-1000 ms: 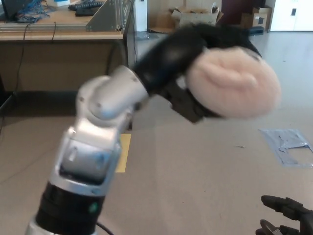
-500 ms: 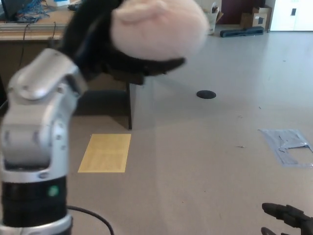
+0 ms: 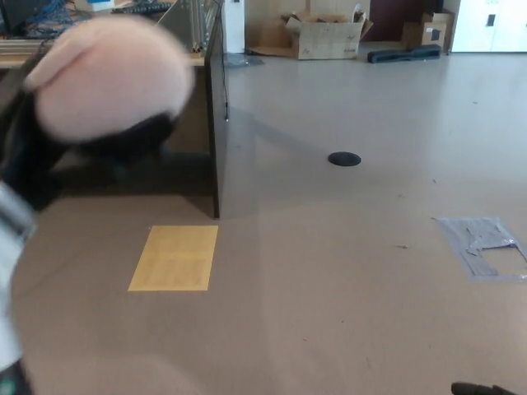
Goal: The robot extends its left hand to pick up an emotional support dumpling from the palm of a person and brings its hand down by its side. Then it extends its arm again to hand the dumpling back to the person.
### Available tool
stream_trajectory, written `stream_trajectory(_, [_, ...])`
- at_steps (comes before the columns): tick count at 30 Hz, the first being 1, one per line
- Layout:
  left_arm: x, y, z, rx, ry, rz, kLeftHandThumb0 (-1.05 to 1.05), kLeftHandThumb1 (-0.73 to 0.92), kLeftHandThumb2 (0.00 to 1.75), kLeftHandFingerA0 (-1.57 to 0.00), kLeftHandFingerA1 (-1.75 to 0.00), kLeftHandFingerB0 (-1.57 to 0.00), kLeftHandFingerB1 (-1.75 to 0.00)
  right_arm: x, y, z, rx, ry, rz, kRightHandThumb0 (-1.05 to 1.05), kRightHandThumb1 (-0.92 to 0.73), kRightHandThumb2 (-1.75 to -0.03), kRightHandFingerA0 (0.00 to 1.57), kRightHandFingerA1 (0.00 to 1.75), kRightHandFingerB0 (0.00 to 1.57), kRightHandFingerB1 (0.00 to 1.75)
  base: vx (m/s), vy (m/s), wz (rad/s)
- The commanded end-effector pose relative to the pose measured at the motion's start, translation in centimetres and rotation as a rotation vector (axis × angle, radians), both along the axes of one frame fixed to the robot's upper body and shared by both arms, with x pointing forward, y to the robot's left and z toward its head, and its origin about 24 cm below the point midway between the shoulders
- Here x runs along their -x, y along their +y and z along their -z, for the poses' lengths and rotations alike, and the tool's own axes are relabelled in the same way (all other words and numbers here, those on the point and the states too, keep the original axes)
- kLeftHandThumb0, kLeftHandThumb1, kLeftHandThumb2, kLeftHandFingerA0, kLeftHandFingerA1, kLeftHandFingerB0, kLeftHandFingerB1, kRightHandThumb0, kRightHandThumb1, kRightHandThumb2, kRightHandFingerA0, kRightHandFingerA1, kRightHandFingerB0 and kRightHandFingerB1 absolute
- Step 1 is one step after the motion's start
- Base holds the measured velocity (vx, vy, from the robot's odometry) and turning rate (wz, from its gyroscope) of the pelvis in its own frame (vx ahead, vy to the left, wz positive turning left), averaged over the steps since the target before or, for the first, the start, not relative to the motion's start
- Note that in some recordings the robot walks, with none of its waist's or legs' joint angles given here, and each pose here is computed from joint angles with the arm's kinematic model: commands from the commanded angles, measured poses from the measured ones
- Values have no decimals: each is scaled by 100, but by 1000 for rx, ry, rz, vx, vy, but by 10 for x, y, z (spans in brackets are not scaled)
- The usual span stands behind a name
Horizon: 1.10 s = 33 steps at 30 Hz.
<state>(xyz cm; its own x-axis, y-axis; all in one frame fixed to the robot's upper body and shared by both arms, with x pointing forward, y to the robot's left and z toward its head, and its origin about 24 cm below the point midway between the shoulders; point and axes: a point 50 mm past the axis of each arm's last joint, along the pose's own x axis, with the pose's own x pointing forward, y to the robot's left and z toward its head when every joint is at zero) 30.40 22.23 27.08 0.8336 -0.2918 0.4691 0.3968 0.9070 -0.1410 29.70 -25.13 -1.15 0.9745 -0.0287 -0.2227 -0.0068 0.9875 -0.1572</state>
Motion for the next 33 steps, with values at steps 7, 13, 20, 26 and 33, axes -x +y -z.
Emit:
stream_trajectory(7, [60,84,167,352,581,-160,-11,84,68,-97,-144,-72,-102,22,-18,10,-34,6,60,-45,-57,-57,86,48,50,36,0,0,0])
stream_trajectory(13, [76,100,204,377,673,-200,-9,88,66,-96,-137,-70,-95,26,-19,13,-42,18,64,-51,-48,-77,80,60,43,47,0,0,0])
stream_trajectory(20, [81,110,230,378,750,-259,-8,86,65,-94,-145,-69,-98,25,-19,11,-25,13,64,-45,-58,-58,86,48,50,36,0,0,0])
stream_trajectory(26, [79,116,239,422,782,-285,-10,83,64,-94,-146,-72,-92,22,-18,8,-55,-1,73,-45,-57,-58,86,49,50,36,0,0,0])
stream_trajectory(33, [41,108,221,429,759,-241,-14,81,65,-89,-152,-66,-96,8,-28,-10,-58,-71,122,-52,-48,-78,81,61,43,47,0,0,0])
